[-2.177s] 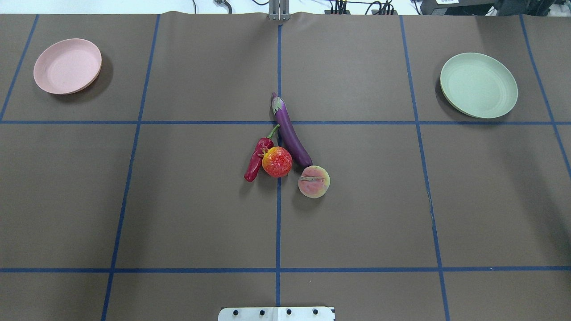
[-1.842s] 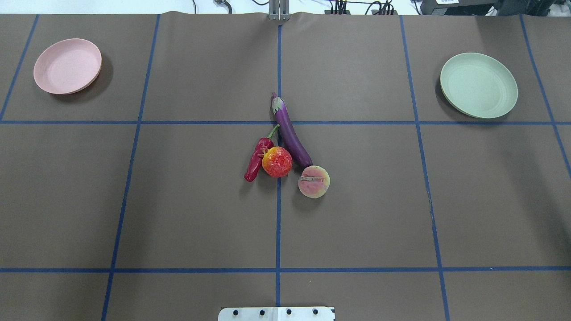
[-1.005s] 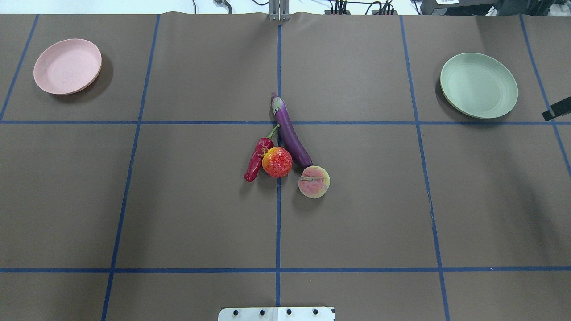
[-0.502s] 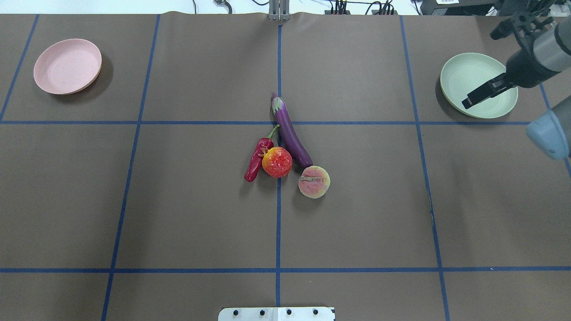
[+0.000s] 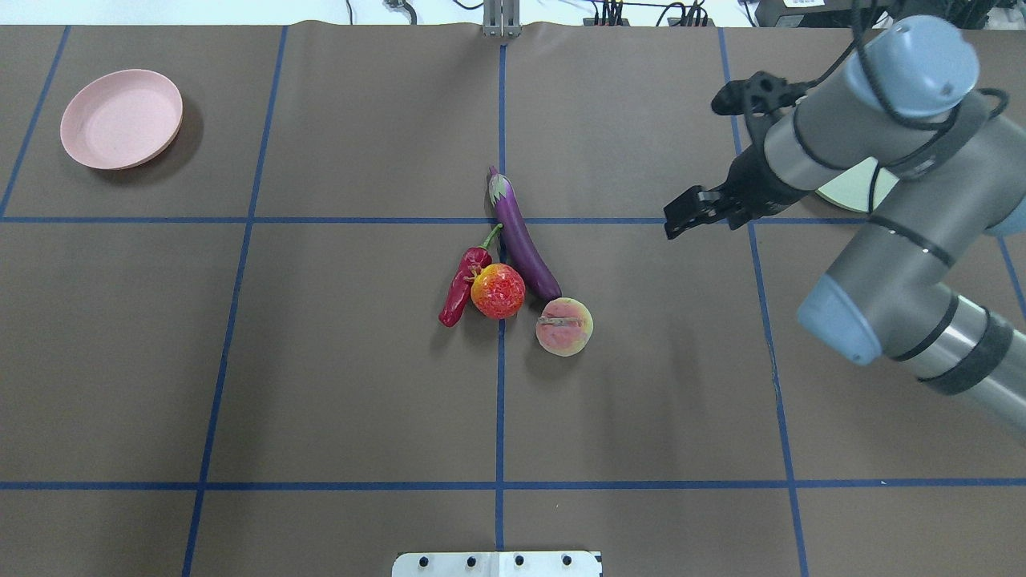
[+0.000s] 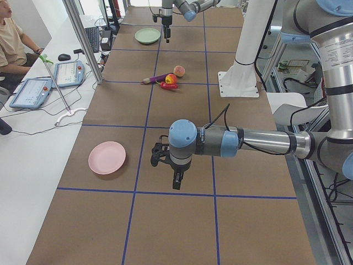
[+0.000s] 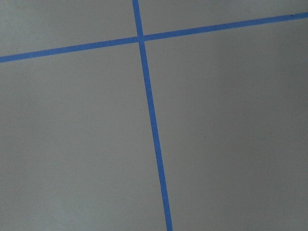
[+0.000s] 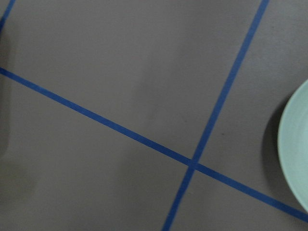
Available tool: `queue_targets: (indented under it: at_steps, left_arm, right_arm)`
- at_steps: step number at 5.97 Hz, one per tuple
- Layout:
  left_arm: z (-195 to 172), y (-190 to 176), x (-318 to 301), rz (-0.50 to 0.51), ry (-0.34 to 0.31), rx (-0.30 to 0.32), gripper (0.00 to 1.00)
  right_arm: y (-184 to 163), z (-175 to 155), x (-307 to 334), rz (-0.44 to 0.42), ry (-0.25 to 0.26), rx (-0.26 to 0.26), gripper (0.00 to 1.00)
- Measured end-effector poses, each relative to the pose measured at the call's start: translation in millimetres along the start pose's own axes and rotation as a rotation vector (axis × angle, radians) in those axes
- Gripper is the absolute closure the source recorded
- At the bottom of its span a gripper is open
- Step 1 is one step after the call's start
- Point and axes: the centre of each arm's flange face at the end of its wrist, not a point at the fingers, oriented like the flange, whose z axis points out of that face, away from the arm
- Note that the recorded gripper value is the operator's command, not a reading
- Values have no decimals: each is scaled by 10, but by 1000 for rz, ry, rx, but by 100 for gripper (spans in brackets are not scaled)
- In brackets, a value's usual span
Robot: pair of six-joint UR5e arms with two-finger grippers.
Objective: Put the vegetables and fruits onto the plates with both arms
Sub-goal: 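Move the right gripper down over the peach beside the eggplant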
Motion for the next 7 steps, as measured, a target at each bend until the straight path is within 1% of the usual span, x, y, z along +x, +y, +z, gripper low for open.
queue_targets:
  at_steps: [1,3,5,7]
  left_arm:
    - [4,8,-3,-1,0,-1,0]
    - [9,18,-8,-3,0,-3,0]
    - [20,41,-17,-6,1,-6,0]
    - [31,44,-15,-5,1,-8,0]
  right_arm:
    - [191,235,-531,33,22,8,0]
    - [486,609,-1368,53,100,29,0]
    - [526,939,-1737,53,166,62,0]
    - [553,1104,-1712,28,229,70,1]
